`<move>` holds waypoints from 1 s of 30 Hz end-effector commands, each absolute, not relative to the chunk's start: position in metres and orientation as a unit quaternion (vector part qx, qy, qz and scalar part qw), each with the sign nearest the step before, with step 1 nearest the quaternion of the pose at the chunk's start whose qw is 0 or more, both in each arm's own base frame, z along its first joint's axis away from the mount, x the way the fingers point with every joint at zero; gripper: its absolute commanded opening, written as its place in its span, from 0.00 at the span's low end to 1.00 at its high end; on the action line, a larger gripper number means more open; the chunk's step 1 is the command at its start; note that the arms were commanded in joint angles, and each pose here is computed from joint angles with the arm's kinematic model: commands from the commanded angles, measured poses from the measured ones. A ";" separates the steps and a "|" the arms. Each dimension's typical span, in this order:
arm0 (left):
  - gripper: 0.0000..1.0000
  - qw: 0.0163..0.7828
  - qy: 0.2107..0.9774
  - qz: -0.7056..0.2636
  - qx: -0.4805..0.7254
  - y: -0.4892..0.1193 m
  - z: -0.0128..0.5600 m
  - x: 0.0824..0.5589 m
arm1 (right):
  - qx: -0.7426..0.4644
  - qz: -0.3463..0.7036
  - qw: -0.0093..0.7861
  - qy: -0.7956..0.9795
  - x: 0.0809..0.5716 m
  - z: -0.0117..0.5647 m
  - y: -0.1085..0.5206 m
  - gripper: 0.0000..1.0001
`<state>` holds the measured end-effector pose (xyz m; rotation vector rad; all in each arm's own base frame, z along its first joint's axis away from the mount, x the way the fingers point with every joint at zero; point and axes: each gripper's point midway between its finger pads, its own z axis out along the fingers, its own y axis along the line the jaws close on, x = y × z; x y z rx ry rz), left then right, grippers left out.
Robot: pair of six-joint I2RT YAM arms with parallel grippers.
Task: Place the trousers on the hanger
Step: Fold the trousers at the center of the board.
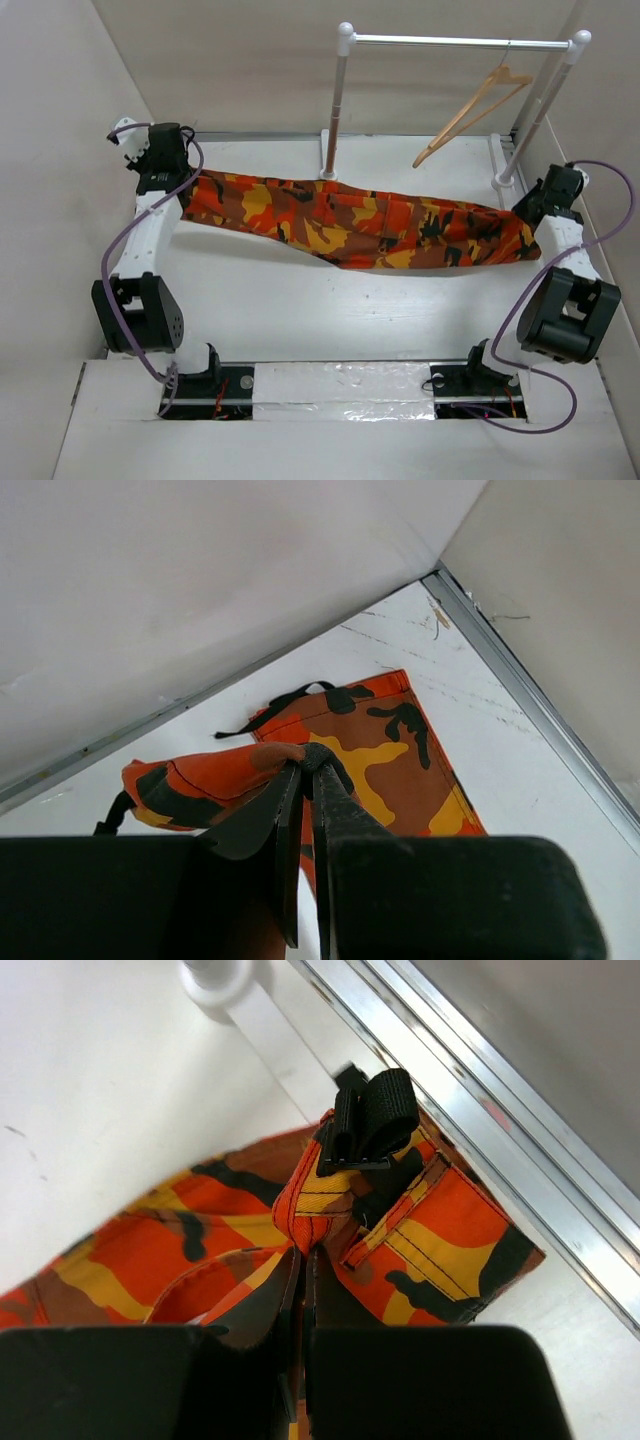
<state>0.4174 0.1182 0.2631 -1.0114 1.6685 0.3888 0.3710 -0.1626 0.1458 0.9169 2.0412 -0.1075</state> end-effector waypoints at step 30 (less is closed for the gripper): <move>0.07 0.508 0.736 0.209 -0.396 0.162 0.217 0.528 | 0.359 -0.078 0.489 0.791 0.460 0.168 -0.187 0.00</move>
